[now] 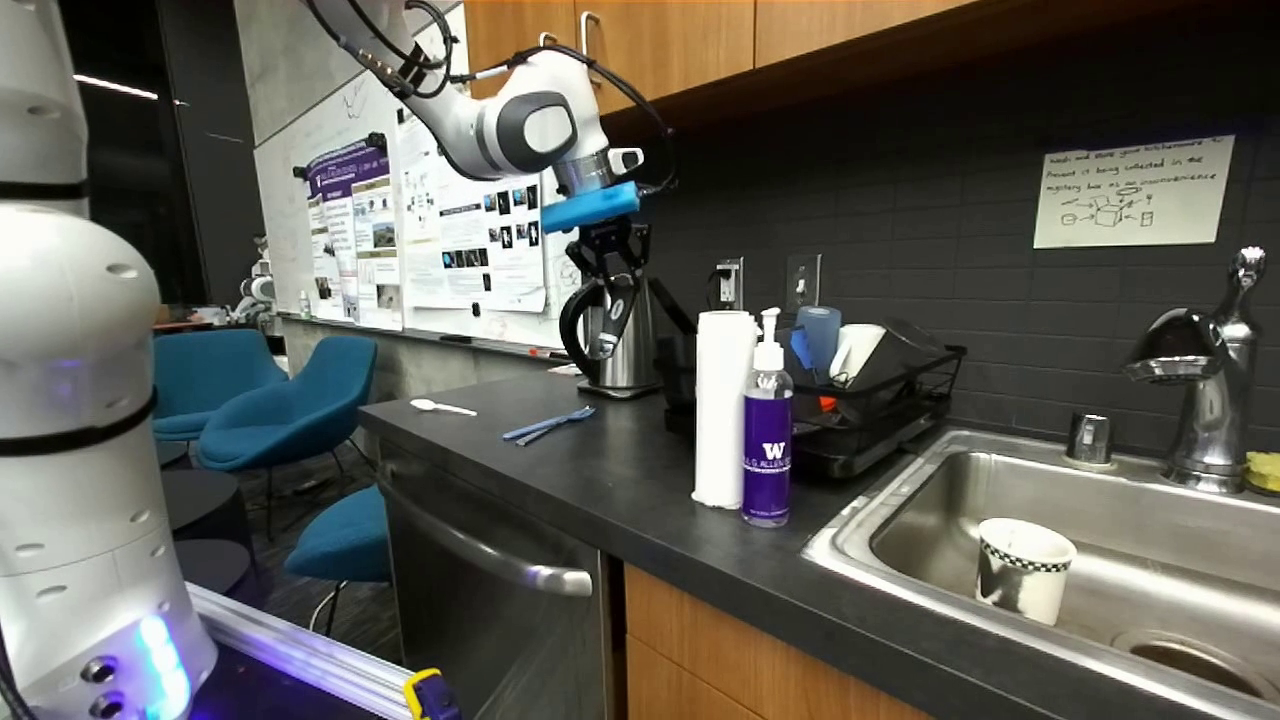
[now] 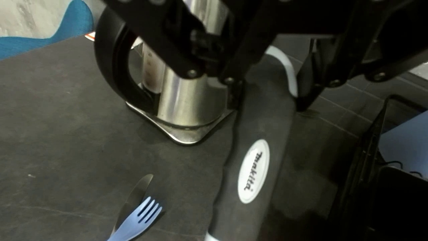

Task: Pick up the black object on the left side of the counter and put it in the drying rack

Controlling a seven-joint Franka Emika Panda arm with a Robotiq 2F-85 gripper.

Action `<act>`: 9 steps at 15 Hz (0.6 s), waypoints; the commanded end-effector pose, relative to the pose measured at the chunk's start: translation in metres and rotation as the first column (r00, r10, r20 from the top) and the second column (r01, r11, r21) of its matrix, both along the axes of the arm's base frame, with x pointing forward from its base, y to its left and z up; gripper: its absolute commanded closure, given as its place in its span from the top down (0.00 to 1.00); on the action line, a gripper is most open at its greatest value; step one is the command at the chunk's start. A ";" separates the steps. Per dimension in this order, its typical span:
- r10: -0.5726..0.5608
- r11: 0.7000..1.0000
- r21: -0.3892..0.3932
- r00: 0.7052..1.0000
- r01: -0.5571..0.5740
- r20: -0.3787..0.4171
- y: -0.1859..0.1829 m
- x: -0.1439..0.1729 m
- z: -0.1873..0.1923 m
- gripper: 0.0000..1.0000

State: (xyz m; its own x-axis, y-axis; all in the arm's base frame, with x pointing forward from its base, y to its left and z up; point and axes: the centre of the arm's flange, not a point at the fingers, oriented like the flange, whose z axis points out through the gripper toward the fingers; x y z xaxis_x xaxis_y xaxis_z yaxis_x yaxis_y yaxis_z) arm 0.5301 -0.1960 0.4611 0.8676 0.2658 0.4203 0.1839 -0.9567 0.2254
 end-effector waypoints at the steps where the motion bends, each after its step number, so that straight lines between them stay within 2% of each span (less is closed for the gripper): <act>1: 0.046 0.998 -0.043 0.997 -0.043 0.067 -0.002 -0.021 0.017 0.18; 9: 0.037 0.995 -0.100 0.982 -0.019 0.185 -0.011 -0.035 0.035 0.18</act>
